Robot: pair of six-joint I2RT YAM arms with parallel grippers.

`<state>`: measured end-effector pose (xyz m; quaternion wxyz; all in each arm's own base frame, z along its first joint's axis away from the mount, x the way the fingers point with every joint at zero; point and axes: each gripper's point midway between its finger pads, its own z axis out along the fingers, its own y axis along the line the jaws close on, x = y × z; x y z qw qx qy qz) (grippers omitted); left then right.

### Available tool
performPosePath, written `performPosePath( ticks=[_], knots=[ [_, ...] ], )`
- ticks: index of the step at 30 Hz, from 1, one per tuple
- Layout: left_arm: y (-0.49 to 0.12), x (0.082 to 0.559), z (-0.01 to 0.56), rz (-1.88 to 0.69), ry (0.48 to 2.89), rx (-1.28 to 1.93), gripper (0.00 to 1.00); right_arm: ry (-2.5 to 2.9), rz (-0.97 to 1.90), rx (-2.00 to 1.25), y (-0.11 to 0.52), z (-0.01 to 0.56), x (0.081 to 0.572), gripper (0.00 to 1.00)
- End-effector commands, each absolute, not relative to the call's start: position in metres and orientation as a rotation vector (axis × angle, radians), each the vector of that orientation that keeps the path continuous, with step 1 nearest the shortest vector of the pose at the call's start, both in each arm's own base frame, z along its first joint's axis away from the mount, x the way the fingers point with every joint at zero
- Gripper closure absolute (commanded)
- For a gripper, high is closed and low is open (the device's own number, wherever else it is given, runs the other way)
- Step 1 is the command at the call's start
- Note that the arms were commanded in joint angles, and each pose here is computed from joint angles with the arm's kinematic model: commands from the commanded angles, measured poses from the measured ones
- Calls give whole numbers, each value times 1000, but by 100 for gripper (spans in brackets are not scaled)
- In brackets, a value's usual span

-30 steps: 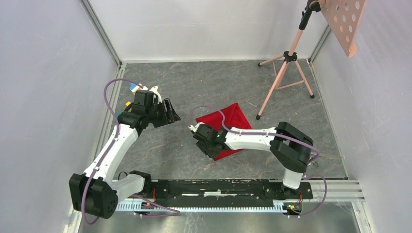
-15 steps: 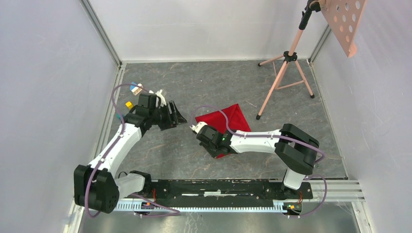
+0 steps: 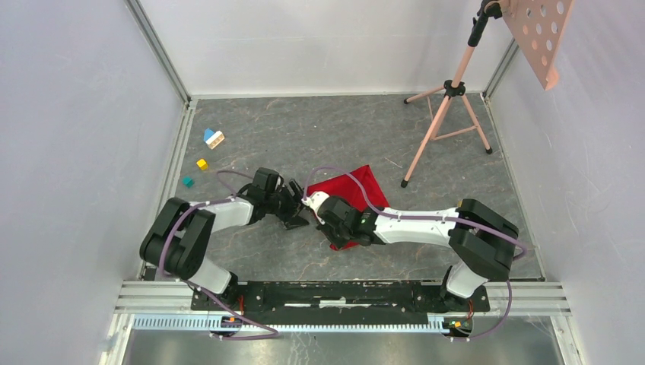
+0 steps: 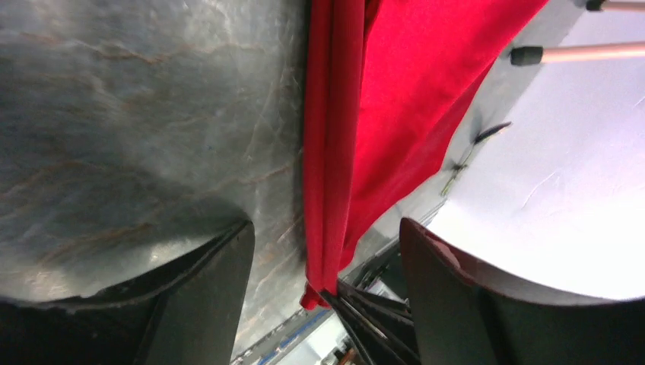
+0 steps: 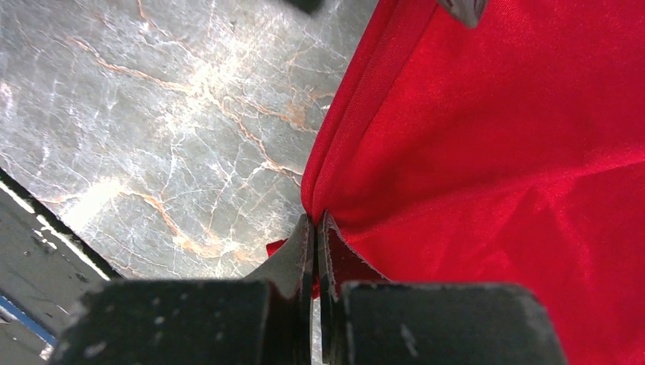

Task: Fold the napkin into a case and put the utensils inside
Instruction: Pick up the upper triangle-folded napkin from the center of the board.

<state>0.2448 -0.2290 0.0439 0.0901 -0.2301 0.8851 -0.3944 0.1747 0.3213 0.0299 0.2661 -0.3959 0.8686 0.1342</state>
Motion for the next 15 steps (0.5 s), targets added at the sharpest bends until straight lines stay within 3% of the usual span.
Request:
performPosePath(
  ticks=[1, 15],
  knots=[
    [-235, 277, 36, -1113, 2547, -882, 24, 2255, 479, -1046, 335, 52, 183, 100],
    [-203, 296, 2, -545, 2636, -940, 40, 2219, 552, -1024, 330, 58, 187, 99]
  ],
)
